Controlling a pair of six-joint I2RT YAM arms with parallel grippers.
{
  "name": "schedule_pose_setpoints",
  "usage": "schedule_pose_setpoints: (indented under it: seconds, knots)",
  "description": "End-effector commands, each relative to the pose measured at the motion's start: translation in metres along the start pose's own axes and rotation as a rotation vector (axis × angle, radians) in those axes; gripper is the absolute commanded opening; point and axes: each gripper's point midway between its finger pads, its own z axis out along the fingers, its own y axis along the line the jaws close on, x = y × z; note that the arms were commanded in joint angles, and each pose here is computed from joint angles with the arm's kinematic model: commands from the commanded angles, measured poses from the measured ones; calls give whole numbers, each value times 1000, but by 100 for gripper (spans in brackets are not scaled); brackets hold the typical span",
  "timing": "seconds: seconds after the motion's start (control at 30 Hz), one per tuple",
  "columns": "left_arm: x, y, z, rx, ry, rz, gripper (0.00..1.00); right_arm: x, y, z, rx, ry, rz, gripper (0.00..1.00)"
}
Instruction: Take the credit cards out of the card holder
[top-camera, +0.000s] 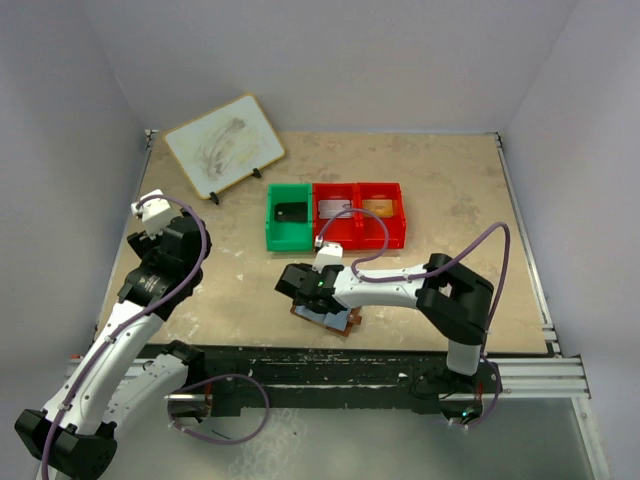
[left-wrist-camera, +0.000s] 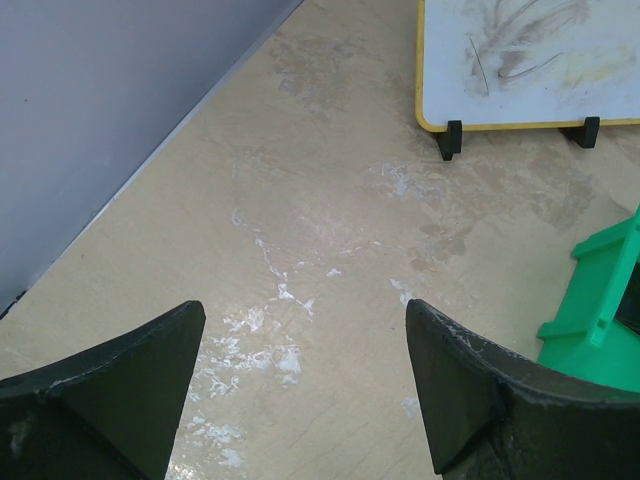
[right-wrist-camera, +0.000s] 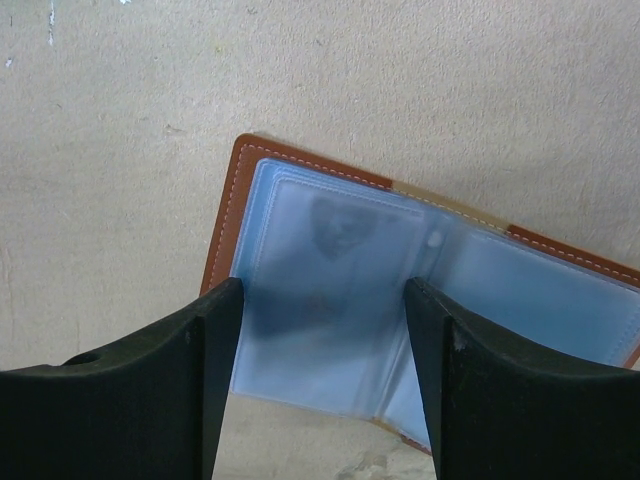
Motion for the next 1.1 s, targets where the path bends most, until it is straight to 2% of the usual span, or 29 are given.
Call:
schedule_pose_setpoints:
  seconds: [0.0,0.07,0.1,0.17,0.57,0.73,0.9,1.07]
  knots:
    - [-16,-1,-2,2,-42,-27,79,13,-9,11,66,22,6,69]
    - [-16,-1,-2,2,-40,-24,79,14,-12,12,75,20,8,67]
    - [-16,-1,-2,1,-40,-25,79,14,-11,13,71,20,12,63]
    - [-15,-1,-2,2,-39,-23,79,13,-2,8,-8,26,37,58]
    - [-12,-5,-1,17,-23,-18,79,21,16,-3,-241,83,148,57]
    - [-3,-20,-1,94,25,-3,79,19,28,-9,-394,116,210,54]
    - [27,-63,-16,327,183,-44,79,20,23,-8,-417,133,229,54]
    - [61,-131,-67,775,392,-182,70,20,17,-8,-424,135,244,54]
